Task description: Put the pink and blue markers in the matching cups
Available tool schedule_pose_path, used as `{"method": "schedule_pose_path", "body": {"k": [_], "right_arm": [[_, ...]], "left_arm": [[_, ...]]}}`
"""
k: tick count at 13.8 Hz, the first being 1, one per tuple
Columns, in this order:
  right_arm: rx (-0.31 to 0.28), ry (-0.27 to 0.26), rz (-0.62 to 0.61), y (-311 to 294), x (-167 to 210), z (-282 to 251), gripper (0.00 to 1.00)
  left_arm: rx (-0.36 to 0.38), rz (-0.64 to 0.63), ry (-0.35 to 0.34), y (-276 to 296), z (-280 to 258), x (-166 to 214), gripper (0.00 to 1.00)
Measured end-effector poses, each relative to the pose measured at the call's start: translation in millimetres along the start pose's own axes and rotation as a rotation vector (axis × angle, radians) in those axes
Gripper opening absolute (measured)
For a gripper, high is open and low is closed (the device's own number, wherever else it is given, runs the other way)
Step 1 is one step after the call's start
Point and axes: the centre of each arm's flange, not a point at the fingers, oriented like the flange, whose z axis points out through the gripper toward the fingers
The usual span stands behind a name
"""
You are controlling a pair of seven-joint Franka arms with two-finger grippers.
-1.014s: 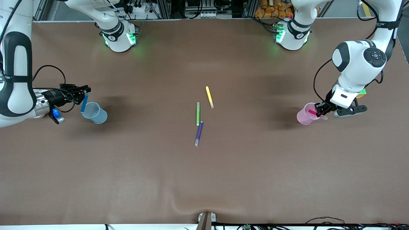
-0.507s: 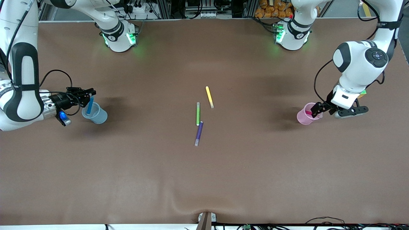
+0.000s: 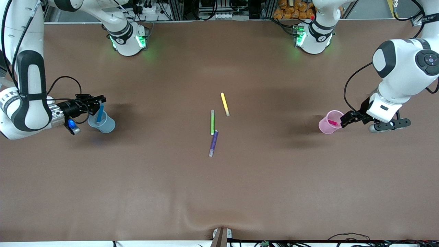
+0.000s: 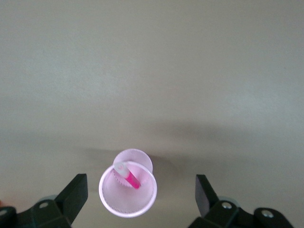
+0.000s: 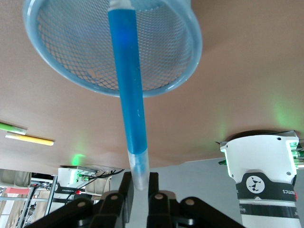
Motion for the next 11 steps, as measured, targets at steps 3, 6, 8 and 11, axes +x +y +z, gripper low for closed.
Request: {"method": "schedule_pose_path", "body": {"k": [3, 6, 8, 11], "right_arm": [[0.006, 0.008, -0.003, 0, 1, -1, 0.54], [0.006, 0.012, -0.012, -5, -2, -6, 0.84], [-0.002, 0.007, -0.034, -15, -12, -18, 1.00], [-0.027, 0.029, -0.083, -35, -38, -51, 1.00]], "left_arm": [[0.005, 0.023, -0.042, 15, -32, 10, 1.00], [0.008, 0.048, -0.069, 31, -69, 16, 1.00], [0.008, 0.057, -0.067, 33, -91, 22, 1.00], [0.008, 0.072, -0.063, 34, -126, 28, 1.00]]}}
